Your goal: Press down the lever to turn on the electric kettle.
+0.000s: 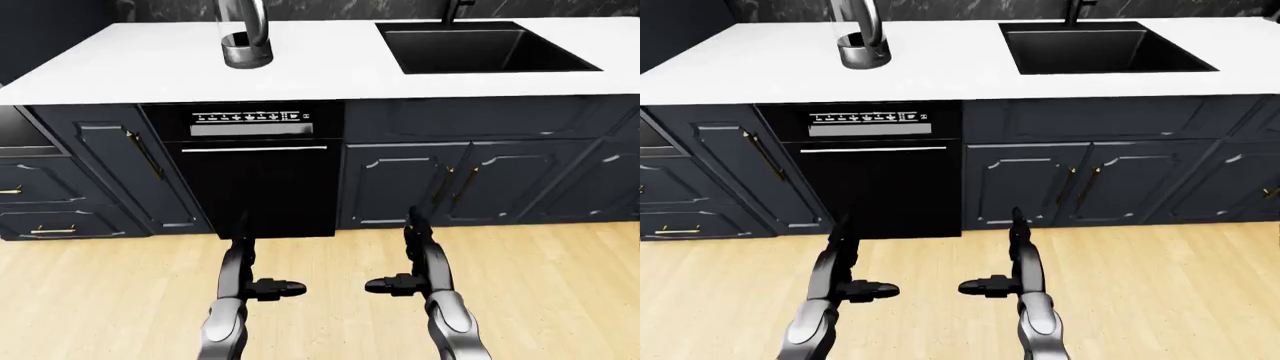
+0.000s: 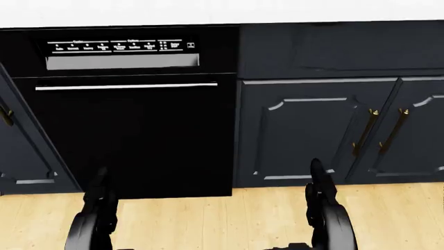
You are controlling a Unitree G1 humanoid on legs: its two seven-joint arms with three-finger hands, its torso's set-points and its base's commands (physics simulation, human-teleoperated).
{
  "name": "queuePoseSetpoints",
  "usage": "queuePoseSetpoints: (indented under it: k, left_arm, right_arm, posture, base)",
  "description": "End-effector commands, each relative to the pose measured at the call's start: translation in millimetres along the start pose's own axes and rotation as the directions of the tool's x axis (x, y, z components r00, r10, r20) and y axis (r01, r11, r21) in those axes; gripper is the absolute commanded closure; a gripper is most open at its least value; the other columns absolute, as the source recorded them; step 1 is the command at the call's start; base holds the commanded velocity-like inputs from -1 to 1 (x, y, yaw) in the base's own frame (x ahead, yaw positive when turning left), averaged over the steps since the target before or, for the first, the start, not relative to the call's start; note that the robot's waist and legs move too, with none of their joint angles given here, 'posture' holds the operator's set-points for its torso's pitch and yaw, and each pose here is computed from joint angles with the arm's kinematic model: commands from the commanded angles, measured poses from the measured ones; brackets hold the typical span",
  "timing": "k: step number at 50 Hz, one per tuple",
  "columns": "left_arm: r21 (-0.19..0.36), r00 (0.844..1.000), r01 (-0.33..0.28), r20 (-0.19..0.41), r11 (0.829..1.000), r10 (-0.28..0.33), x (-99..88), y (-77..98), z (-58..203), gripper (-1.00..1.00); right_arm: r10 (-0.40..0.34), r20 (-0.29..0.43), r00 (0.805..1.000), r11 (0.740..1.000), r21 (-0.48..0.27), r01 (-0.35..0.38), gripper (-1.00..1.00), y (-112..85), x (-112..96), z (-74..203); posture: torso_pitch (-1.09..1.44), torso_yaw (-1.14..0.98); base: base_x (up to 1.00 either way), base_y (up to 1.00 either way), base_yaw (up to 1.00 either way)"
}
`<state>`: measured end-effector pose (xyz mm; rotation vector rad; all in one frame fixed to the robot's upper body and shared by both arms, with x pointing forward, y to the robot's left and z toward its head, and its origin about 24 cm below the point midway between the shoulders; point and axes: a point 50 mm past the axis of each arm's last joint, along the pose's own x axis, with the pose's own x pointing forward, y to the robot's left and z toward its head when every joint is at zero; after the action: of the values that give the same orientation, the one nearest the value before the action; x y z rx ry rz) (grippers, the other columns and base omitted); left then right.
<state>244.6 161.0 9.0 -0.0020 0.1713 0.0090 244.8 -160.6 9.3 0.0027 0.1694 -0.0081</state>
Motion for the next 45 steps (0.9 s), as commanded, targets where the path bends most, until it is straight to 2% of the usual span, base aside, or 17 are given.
queuePoseSetpoints:
  k: [1,6,10,13,15,18,19,21,25,26,27,29,30,37,45]
  left_arm:
    - [0.009,0.982,0.012,0.188,1.0,-0.013,2.0,-2.3,37.2,-1.0]
    - [0.024,0.986,0.005,0.169,1.0,-0.009,0.8,-3.7,34.7,-1.0]
    - [0.028,0.981,0.001,0.196,1.0,-0.006,-3.9,-4.1,44.1,-1.0]
    - [0.028,0.977,-0.001,0.215,1.0,-0.005,-6.5,-3.5,53.7,-1.0]
    - [0.027,0.976,-0.001,0.218,1.0,-0.005,-6.8,-3.2,57.1,-1.0]
    - [0.024,0.974,-0.002,0.227,1.0,-0.003,-9.1,-2.8,63.8,-1.0]
    - [0.023,0.967,-0.009,0.254,1.0,0.003,-11.5,-1.1,70.6,-1.0]
    - [0.02,0.967,-0.015,0.255,1.0,0.009,-10.8,0.5,70.5,-1.0]
    - [0.023,0.964,-0.018,0.267,1.0,0.011,-14.3,1.1,84.8,-1.0]
    - [0.02,0.928,-0.032,0.373,0.999,0.022,-33.4,1.5,134.9,-1.0]
    - [0.02,0.925,-0.033,0.38,0.999,0.023,-34.9,1.8,138.6,-1.0]
    - [0.019,0.923,-0.034,0.384,0.999,0.024,-35.5,2.1,140.0,-1.0]
    - [0.022,0.923,-0.033,0.385,0.999,0.023,-35.7,2.2,140.1,-1.0]
    - [0.037,0.911,-0.034,0.413,0.999,0.016,-43.1,1.3,154.0,-1.0]
    - [0.044,0.897,-0.037,0.441,0.998,0.014,-53.2,-0.7,168.1,-1.0]
  right_arm:
    - [0.014,0.187,0.982,1.0,-0.001,-0.014,-1.0,2.6,0.5,37.7]
    - [0.009,0.216,0.976,1.0,0.011,-0.012,-1.0,3.0,-2.4,44.6]
    - [-0.015,0.263,0.965,1.0,0.028,0.007,-1.0,-0.7,-6.6,55.8]
    - [-0.015,0.288,0.957,1.0,0.014,0.011,-1.0,0.4,-10.5,64.6]
    - [-0.02,0.322,0.946,1.0,0.001,0.02,-1.0,0.3,-14.1,77.8]
    - [-0.02,0.336,0.942,1.0,0.004,0.02,-1.0,-0.1,-16.9,85.0]
    - [-0.023,0.377,0.926,1.0,-0.005,0.027,-1.0,-2.6,-22.8,103.0]
    - [-0.016,0.402,0.915,1.0,0.0,0.018,-1.0,-2.4,-25.7,112.2]
    - [-0.015,0.422,0.907,1.0,-0.017,0.025,-1.0,-1.0,-32.0,125.2]
    - [-0.03,0.512,0.859,0.996,-0.053,0.067,-1.0,-6.6,-42.1,163.9]
    - [-0.03,0.518,0.855,0.996,-0.057,0.069,-1.0,-6.5,-43.5,167.1]
    - [-0.03,0.52,0.853,0.995,-0.061,0.073,-1.0,-6.5,-44.9,169.5]
    - [-0.056,0.516,0.855,0.991,-0.077,0.111,-1.0,-9.6,-44.7,169.4]
    - [-0.055,0.535,0.843,0.989,-0.086,0.119,-1.0,-8.7,-52.3,179.6]
    - [-0.075,0.533,0.843,0.975,-0.136,0.173,-1.0,-8.7,-56.6,183.7]
  posture:
    - [0.0,0.0]
    - [0.0,0.0]
    - [0.0,0.0]
    - [0.0,0.0]
    - [0.0,0.0]
    - [0.0,0.0]
    - [0.0,0.0]
    - [0.0,0.0]
    - [0.0,0.0]
    - [0.0,0.0]
    - [0.0,0.0]
    - [0.0,0.0]
    - [0.0,0.0]
    - [0.0,0.0]
    - [0.0,0.0]
  base:
    - [0.0,0.0,0.0]
    - [0.0,0.0,0.0]
    - [0.0,0.0,0.0]
    - [0.0,0.0,0.0]
    - [0.0,0.0,0.0]
    - [0.0,0.0,0.0]
    - [0.0,0.0,0.0]
    - [0.0,0.0,0.0]
    - [0.0,0.0,0.0]
    - [0.0,0.0,0.0]
    - [0.0,0.0,0.0]
    - [0.0,0.0,0.0]
    - [0.0,0.0,0.0]
    - [0.0,0.0,0.0]
    - [0.0,0.0,0.0]
